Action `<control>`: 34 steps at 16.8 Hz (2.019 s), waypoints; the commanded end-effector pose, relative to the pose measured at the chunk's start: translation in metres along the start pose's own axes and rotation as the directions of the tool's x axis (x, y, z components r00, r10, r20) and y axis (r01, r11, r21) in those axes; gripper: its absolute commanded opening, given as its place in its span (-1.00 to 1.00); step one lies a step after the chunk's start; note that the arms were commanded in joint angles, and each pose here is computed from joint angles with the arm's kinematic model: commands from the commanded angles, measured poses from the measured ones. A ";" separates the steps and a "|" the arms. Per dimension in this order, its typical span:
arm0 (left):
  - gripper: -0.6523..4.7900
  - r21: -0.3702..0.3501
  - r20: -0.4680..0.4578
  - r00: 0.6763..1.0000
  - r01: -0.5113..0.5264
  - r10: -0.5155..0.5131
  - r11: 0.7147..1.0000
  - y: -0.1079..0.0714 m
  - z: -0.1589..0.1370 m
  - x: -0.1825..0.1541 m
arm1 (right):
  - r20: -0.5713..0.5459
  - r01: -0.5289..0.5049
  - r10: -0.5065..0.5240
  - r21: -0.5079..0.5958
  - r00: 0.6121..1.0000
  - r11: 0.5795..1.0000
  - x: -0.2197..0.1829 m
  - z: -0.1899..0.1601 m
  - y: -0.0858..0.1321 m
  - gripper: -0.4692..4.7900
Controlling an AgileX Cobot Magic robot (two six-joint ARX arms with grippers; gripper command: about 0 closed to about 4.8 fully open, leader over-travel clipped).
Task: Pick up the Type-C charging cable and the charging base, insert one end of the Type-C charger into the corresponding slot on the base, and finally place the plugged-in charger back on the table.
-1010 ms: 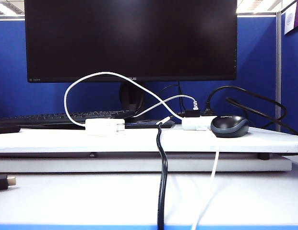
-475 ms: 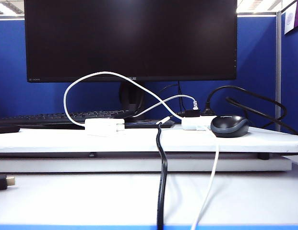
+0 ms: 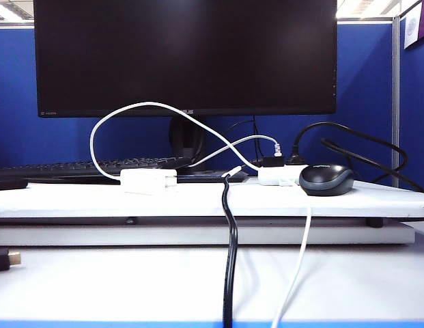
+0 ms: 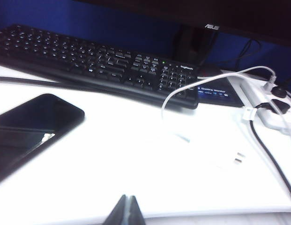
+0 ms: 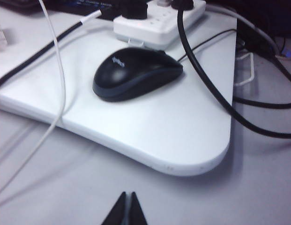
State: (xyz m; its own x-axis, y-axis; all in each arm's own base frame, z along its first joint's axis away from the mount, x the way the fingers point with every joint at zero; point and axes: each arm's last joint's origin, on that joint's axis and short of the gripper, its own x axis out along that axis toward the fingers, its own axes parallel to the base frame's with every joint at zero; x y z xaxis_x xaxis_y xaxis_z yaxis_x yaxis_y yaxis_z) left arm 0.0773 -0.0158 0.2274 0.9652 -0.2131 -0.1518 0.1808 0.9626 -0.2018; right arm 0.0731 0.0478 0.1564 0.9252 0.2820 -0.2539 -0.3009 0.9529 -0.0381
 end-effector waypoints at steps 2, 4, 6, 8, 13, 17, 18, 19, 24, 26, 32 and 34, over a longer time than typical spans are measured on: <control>-0.78 -0.016 -0.007 0.999 -0.036 0.036 0.999 0.009 -0.036 0.021 | -0.012 0.005 -0.005 0.003 1.000 1.000 0.000 -0.001 0.000 -0.82; -0.78 -0.035 -0.017 0.983 -0.186 0.185 0.982 0.028 -0.066 0.025 | -0.012 0.005 -0.005 0.003 1.000 1.000 0.000 -0.001 0.000 -0.82; -0.78 -0.029 -0.002 0.977 -0.214 0.214 0.976 0.034 -0.069 0.025 | -0.012 0.005 -0.005 0.002 1.000 1.000 0.000 -0.001 0.000 -0.82; -0.78 0.188 0.003 0.979 -0.202 0.205 0.961 0.037 -0.068 0.024 | -0.012 0.008 -0.008 0.002 1.000 1.000 0.000 -0.001 0.000 -0.82; -0.78 0.185 0.000 0.982 -0.183 0.186 0.965 0.036 -0.068 0.025 | -0.012 0.008 -0.008 0.002 1.000 1.000 0.000 -0.001 0.000 -0.82; -0.76 0.185 0.003 0.978 -0.204 0.207 0.961 0.037 -0.068 0.024 | -0.012 0.008 -0.008 0.002 1.000 1.000 0.000 -0.001 0.000 -0.82; -0.76 0.185 0.003 0.978 -0.204 0.207 0.961 0.037 -0.068 0.024 | -0.013 0.017 -0.017 0.006 1.000 1.000 0.000 -0.001 -0.001 -0.82; -0.76 0.185 0.003 0.978 -0.204 0.207 0.961 0.037 -0.068 0.024 | -0.013 0.034 -0.034 0.010 0.999 0.999 0.000 -0.001 -0.003 -0.82; -0.76 0.185 0.003 0.978 -0.204 0.207 0.961 0.037 -0.068 0.024 | 0.025 0.275 -0.278 0.078 0.960 0.958 0.009 -0.004 -0.029 -0.82; -0.76 0.185 0.003 0.978 -0.204 0.207 0.961 0.036 -0.068 0.024 | 0.020 0.296 -0.298 0.073 0.954 0.952 0.009 -0.004 -0.035 -0.82; -0.76 0.185 0.003 0.978 -0.204 0.207 0.961 0.037 -0.068 0.024 | 0.077 0.225 -0.239 0.160 0.968 0.961 0.012 -0.007 -0.042 -0.72; -0.76 0.185 0.003 0.978 -0.204 0.207 0.961 0.037 -0.068 0.024 | 0.075 0.214 -0.237 0.230 0.969 0.949 0.013 -0.007 -0.042 -0.72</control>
State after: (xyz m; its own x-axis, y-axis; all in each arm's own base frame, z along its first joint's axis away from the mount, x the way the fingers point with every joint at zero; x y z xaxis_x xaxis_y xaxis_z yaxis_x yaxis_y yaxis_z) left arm 0.0948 0.0028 0.1524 0.9844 -0.0057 -0.1757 0.0088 0.9998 0.0170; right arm 0.0954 0.0106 0.1500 0.9852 0.0539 -0.1626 -0.0417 0.9961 0.0772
